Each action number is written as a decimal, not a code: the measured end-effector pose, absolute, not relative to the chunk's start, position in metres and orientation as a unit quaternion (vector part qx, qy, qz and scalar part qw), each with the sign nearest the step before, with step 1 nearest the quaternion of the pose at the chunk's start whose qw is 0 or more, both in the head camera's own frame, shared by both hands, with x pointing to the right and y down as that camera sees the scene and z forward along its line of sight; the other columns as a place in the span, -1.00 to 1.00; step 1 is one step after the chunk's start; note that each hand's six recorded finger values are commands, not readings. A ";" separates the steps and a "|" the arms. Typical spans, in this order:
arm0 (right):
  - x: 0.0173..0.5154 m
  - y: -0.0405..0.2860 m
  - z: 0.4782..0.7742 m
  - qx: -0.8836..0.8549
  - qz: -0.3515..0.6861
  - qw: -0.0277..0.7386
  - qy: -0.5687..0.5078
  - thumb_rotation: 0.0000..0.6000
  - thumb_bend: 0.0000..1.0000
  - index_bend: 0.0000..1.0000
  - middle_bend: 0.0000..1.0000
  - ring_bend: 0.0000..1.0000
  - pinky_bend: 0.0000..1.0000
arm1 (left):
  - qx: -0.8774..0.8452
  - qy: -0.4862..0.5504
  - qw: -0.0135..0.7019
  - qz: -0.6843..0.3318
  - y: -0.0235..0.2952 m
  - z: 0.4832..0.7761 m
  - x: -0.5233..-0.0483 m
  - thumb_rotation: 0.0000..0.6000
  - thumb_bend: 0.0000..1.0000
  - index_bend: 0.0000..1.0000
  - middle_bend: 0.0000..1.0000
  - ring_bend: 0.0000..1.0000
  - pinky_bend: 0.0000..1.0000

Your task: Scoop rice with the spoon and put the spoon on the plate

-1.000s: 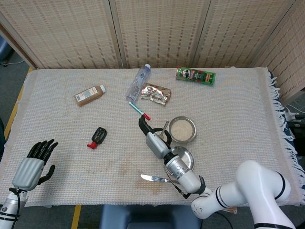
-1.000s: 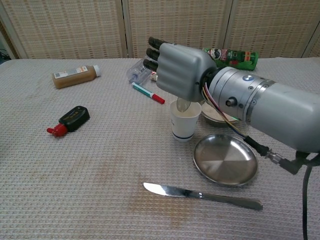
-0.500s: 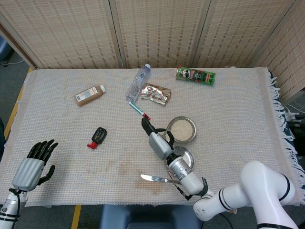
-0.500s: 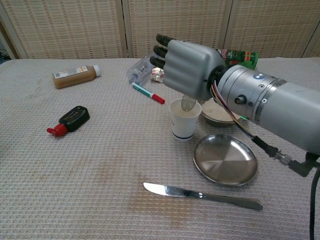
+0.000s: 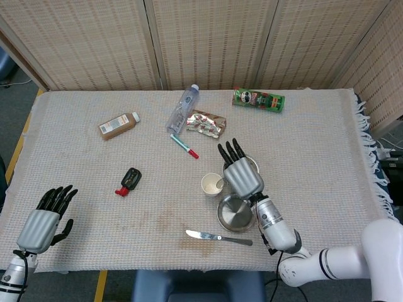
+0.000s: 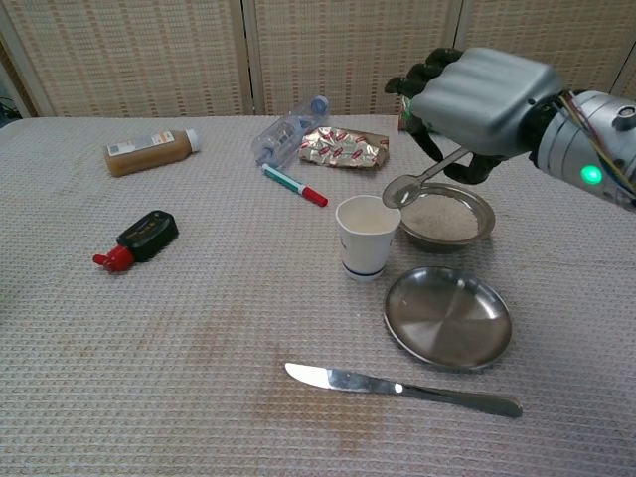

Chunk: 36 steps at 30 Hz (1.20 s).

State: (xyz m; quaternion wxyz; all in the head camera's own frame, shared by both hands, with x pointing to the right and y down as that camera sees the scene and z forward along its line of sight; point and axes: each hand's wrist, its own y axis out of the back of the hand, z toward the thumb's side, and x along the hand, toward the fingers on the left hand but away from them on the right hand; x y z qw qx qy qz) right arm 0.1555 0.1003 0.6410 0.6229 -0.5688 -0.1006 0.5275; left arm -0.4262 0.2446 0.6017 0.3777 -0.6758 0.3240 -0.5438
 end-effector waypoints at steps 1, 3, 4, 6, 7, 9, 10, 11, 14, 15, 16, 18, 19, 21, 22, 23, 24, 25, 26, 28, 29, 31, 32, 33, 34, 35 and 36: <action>0.164 0.101 0.641 -0.590 0.528 0.600 -0.114 1.00 -0.35 0.19 -0.95 -1.00 -1.00 | -0.676 0.323 0.378 -0.544 0.245 0.602 -0.426 1.00 -0.02 -1.00 -1.00 -1.00 -0.83; 0.179 0.105 0.643 -0.617 0.530 0.567 -0.128 1.00 -0.35 0.20 -0.94 -1.00 -1.00 | -0.676 0.322 0.379 -0.544 0.246 0.602 -0.424 1.00 -0.02 -1.00 -1.00 -1.00 -0.83; 0.191 0.109 0.645 -0.632 0.533 0.547 -0.131 1.00 -0.35 0.20 -0.94 -1.00 -1.00 | -0.676 0.321 0.380 -0.544 0.246 0.602 -0.423 1.00 -0.02 -1.00 -1.00 -1.00 -0.83; 0.210 0.119 0.649 -0.645 0.540 0.527 -0.123 1.00 -0.35 0.20 -0.94 -1.00 -1.00 | -0.676 0.320 0.381 -0.544 0.246 0.603 -0.422 1.00 -0.02 -1.00 -1.00 -1.00 -0.83; 0.220 0.127 0.652 -0.650 0.543 0.519 -0.114 1.00 -0.35 0.19 -0.94 -1.00 -1.00 | -0.677 0.319 0.381 -0.543 0.246 0.603 -0.421 1.00 -0.02 -1.00 -1.00 -1.00 -0.83; 0.229 0.140 0.658 -0.659 0.544 0.510 -0.101 1.00 -0.35 0.19 -0.94 -1.00 -1.00 | -0.679 0.318 0.380 -0.542 0.247 0.603 -0.420 1.00 -0.02 -1.00 -1.00 -1.00 -0.82; 0.233 0.148 0.663 -0.664 0.544 0.504 -0.095 1.00 -0.35 0.19 -0.94 -1.00 -1.00 | -0.679 0.318 0.380 -0.541 0.247 0.603 -0.420 1.00 -0.02 -1.00 -1.00 -1.00 -0.82; 0.234 0.153 0.666 -0.667 0.544 0.501 -0.092 1.00 -0.35 0.18 -0.94 -1.00 -1.00 | -0.679 0.317 0.381 -0.541 0.247 0.603 -0.420 1.00 -0.02 -1.00 -1.00 -1.00 -0.82; 0.229 0.164 0.675 -0.676 0.537 0.496 -0.089 1.00 -0.35 0.17 -0.94 -1.00 -1.00 | -0.681 0.317 0.381 -0.539 0.247 0.603 -0.419 1.00 -0.02 -1.00 -1.00 -1.00 -0.82; 0.226 0.167 0.678 -0.679 0.535 0.496 -0.088 1.00 -0.35 0.16 -0.94 -1.00 -1.00 | -0.681 0.317 0.381 -0.539 0.247 0.603 -0.419 1.00 -0.02 -1.00 -1.00 -1.00 -0.82; 0.223 0.171 0.681 -0.682 0.532 0.495 -0.088 1.00 -0.35 0.15 -0.94 -1.00 -1.00 | -0.681 0.317 0.381 -0.539 0.247 0.603 -0.419 1.00 -0.02 -1.00 -1.00 -1.00 -0.81; 0.218 0.175 0.685 -0.684 0.530 0.494 -0.084 1.00 -0.35 0.06 -0.94 -1.00 -1.00 | -0.679 0.319 0.381 -0.541 0.247 0.603 -0.420 1.00 -0.02 -1.00 -1.00 -1.00 -0.81; 0.216 0.177 0.687 -0.684 0.530 0.495 -0.079 1.00 -0.35 0.00 -0.94 -1.00 -1.00 | -0.678 0.320 0.380 -0.542 0.246 0.603 -0.421 1.00 -0.02 -1.00 -1.00 -1.00 -0.81; 0.212 0.180 0.690 -0.684 0.529 0.496 -0.074 1.00 -0.35 -0.22 -0.94 -1.00 -1.00 | -0.678 0.321 0.379 -0.542 0.246 0.603 -0.421 1.00 -0.02 -1.00 -1.00 -1.00 -0.81; 0.210 0.182 0.692 -0.684 0.528 0.497 -0.073 1.00 -0.37 -0.30 -0.94 -1.00 -1.00 | -0.678 0.321 0.379 -0.542 0.246 0.602 -0.422 1.00 -0.02 -1.00 -1.00 -1.00 -0.80; 0.208 0.183 0.693 -0.684 0.528 0.499 -0.072 1.00 -0.39 -0.36 -0.94 -1.00 -1.00 | -0.678 0.321 0.379 -0.542 0.246 0.602 -0.422 1.00 -0.02 -1.00 -1.00 -1.00 -0.80; 0.207 0.184 0.693 -0.683 0.528 0.500 -0.072 1.00 -0.42 -0.44 -0.94 -1.00 -1.00 | -0.678 0.321 0.379 -0.543 0.246 0.602 -0.422 1.00 -0.02 -1.00 -1.00 -1.00 -0.80; 0.207 0.184 0.693 -0.683 0.528 0.499 -0.072 1.00 -0.45 -0.50 -0.95 -1.00 -1.00 | -0.678 0.321 0.378 -0.543 0.246 0.602 -0.422 1.00 -0.02 -1.00 -1.00 -1.00 -0.80; 0.206 0.184 0.693 -0.684 0.528 0.498 -0.073 1.00 -0.48 -0.55 -0.95 -1.00 -1.00 | -0.677 0.321 0.378 -0.543 0.247 0.602 -0.423 1.00 -0.02 -1.00 -1.00 -1.00 -0.80; 0.206 0.185 0.692 -0.686 0.529 0.494 -0.073 1.00 -0.51 -0.61 -0.95 -1.00 -1.00 | -0.677 0.322 0.379 -0.543 0.247 0.602 -0.423 1.00 -0.02 -1.00 -1.00 -1.00 -0.80; 0.206 0.186 0.691 -0.688 0.528 0.493 -0.073 1.00 -0.52 -0.62 -0.94 -1.00 -1.00 | -0.676 0.322 0.379 -0.543 0.247 0.601 -0.424 1.00 -0.02 -1.00 -1.00 -1.00 -0.80; 0.207 0.186 0.686 -0.691 0.527 0.489 -0.079 1.00 -0.53 -0.60 -0.94 -1.00 -1.00 | -0.676 0.324 0.379 -0.543 0.247 0.601 -0.424 1.00 -0.02 -1.00 -1.00 -1.00 -0.79; 0.207 0.185 0.683 -0.692 0.525 0.489 -0.084 1.00 -0.53 -0.59 -0.94 -1.00 -1.00 | -0.675 0.325 0.380 -0.543 0.247 0.600 -0.424 1.00 -0.02 -1.00 -1.00 -1.00 -0.79; 0.209 0.184 0.679 -0.693 0.523 0.488 -0.091 1.00 -0.53 -0.59 -0.95 -1.00 -1.00 | -0.675 0.326 0.381 -0.542 0.247 0.599 -0.424 1.00 -0.02 -1.00 -1.00 -1.00 -0.79; 0.211 0.183 0.673 -0.694 0.520 0.487 -0.104 1.00 -0.53 -0.60 -0.95 -1.00 -1.00 | -0.675 0.326 0.381 -0.541 0.247 0.598 -0.424 1.00 -0.02 -1.00 -1.00 -1.00 -0.79; 0.214 0.182 0.668 -0.694 0.519 0.485 -0.116 1.00 -0.53 -0.63 -0.95 -1.00 -1.00 | -0.675 0.327 0.382 -0.540 0.247 0.597 -0.424 1.00 -0.02 -1.00 -1.00 -1.00 -0.79; 0.219 0.182 0.663 -0.694 0.519 0.482 -0.130 1.00 -0.54 -0.69 -0.96 -1.00 -1.00 | -0.674 0.329 0.384 -0.539 0.247 0.596 -0.425 1.00 -0.02 -1.00 -1.00 -1.00 -0.79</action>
